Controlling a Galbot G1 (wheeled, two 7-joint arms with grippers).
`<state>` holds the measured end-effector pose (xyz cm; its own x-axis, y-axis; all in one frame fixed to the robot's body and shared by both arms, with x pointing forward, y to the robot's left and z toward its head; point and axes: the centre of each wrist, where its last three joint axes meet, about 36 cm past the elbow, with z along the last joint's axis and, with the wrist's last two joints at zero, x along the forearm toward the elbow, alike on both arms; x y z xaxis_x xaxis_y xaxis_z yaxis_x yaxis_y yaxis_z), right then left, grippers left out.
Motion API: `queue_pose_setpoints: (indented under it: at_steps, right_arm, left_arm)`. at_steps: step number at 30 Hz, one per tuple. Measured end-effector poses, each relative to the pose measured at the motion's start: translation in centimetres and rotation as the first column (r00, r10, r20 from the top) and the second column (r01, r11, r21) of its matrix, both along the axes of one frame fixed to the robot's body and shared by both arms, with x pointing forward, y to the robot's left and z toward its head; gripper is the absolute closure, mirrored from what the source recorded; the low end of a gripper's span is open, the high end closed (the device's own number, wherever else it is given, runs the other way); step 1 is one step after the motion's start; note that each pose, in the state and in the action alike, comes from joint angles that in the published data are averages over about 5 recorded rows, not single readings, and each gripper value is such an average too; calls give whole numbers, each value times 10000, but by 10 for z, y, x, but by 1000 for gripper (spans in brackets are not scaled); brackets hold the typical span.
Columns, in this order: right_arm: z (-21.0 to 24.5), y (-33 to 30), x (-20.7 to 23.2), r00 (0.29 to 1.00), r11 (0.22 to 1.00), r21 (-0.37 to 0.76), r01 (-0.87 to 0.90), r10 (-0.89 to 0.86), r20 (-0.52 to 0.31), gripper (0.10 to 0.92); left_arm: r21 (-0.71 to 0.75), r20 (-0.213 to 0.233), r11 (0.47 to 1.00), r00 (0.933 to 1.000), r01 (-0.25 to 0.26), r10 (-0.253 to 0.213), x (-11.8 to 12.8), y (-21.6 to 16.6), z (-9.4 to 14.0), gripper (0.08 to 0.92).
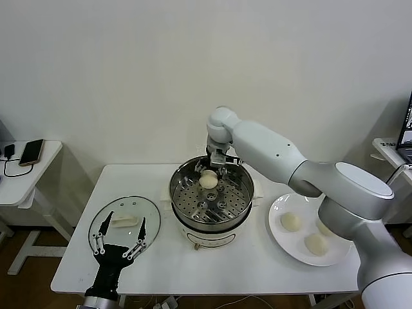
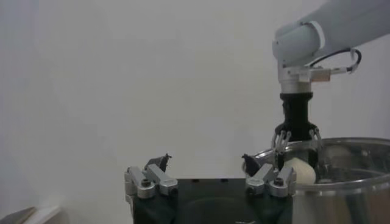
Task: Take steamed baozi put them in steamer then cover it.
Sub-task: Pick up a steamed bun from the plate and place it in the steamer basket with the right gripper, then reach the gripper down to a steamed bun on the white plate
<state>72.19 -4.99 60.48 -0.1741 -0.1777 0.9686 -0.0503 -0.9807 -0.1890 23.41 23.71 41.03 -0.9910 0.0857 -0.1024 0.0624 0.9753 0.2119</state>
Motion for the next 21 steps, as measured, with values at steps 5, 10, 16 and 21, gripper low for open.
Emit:
queue_pose_setpoints:
  at_steps: [5,10,16,21]
  right_arm:
    - [26,-12,-2,9994,9992,192,343,-344,76,200]
    - [62,-47,-2,9861,9843,600,1663,-1660,-96,200]
    - [95,-123,1,8877,8790,1268,4597,-4508,-935,200]
    - [89,-200,-3,7045,6939,1339,7075,-6774,-2119,200]
  left_arm:
    - [29,39,10000,10000,-48,48,0,2,3,177]
    - [-4,45,10000,10000,-45,45,1,0,5,177]
    - [11,43,10000,10000,6,-6,3,-2,4,177]
    - [36,35,10000,10000,21,-21,5,-2,2,177]
